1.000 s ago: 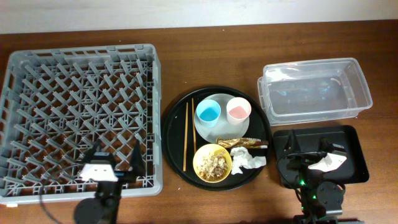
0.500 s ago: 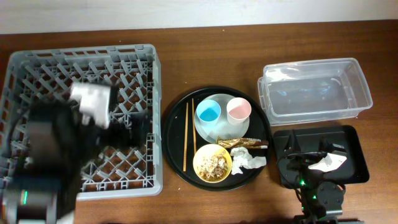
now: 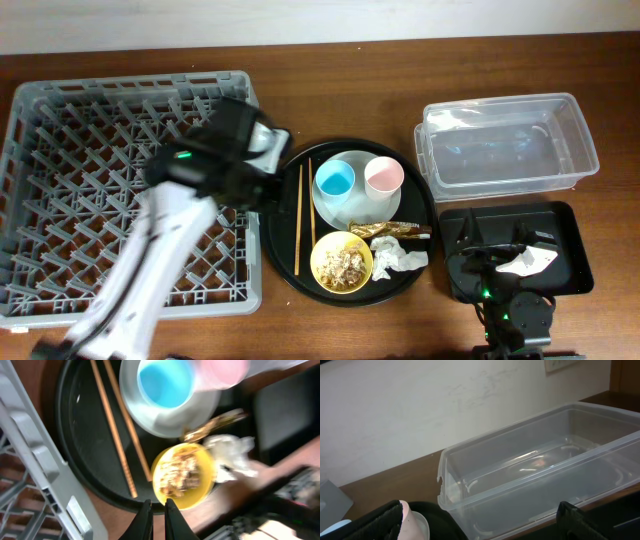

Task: Sort waste into correct bins and load items into the dishwasher rack
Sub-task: 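Reach the left gripper to the tray and grasp a wooden chopstick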

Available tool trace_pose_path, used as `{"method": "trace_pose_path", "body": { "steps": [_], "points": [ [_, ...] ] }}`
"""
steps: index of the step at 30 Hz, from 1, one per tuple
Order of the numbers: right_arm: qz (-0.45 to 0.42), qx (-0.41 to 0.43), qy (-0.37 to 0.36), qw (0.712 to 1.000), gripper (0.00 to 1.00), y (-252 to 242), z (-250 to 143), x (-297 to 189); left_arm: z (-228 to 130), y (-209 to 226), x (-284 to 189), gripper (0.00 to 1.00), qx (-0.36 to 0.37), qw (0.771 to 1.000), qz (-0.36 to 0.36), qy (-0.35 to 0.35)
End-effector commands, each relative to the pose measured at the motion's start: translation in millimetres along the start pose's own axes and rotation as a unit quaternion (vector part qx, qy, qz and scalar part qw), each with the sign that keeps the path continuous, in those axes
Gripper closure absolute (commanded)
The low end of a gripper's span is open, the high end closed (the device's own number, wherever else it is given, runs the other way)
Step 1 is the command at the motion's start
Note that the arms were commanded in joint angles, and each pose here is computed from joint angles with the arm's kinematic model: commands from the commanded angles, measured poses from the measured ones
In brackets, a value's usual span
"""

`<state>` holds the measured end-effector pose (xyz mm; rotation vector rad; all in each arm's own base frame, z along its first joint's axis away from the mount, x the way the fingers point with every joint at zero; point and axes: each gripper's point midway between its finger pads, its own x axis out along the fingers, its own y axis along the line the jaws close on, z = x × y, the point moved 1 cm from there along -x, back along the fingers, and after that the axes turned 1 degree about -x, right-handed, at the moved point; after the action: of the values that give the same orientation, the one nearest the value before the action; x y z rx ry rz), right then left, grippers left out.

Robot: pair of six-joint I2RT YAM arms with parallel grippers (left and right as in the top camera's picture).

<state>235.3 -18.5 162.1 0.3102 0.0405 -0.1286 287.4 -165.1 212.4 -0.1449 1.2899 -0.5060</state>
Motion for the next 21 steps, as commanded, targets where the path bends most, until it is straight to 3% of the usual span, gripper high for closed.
{"method": "trace_pose_path", "body": {
  "steps": [1,9,21],
  "points": [
    [-0.008,-0.004,0.001,1.0,0.01,-4,-2,0,-7,18,51,0.91,-0.035,0.989,0.134,0.043],
    [-0.008,-0.004,0.001,1.0,0.01,-4,-2,0,-17,31,101,0.79,-0.038,0.98,0.16,0.111],
    [-0.008,-0.004,0.001,1.0,0.01,-4,-2,0,-17,44,140,0.79,-0.041,0.977,0.166,0.128]
  ]
}}
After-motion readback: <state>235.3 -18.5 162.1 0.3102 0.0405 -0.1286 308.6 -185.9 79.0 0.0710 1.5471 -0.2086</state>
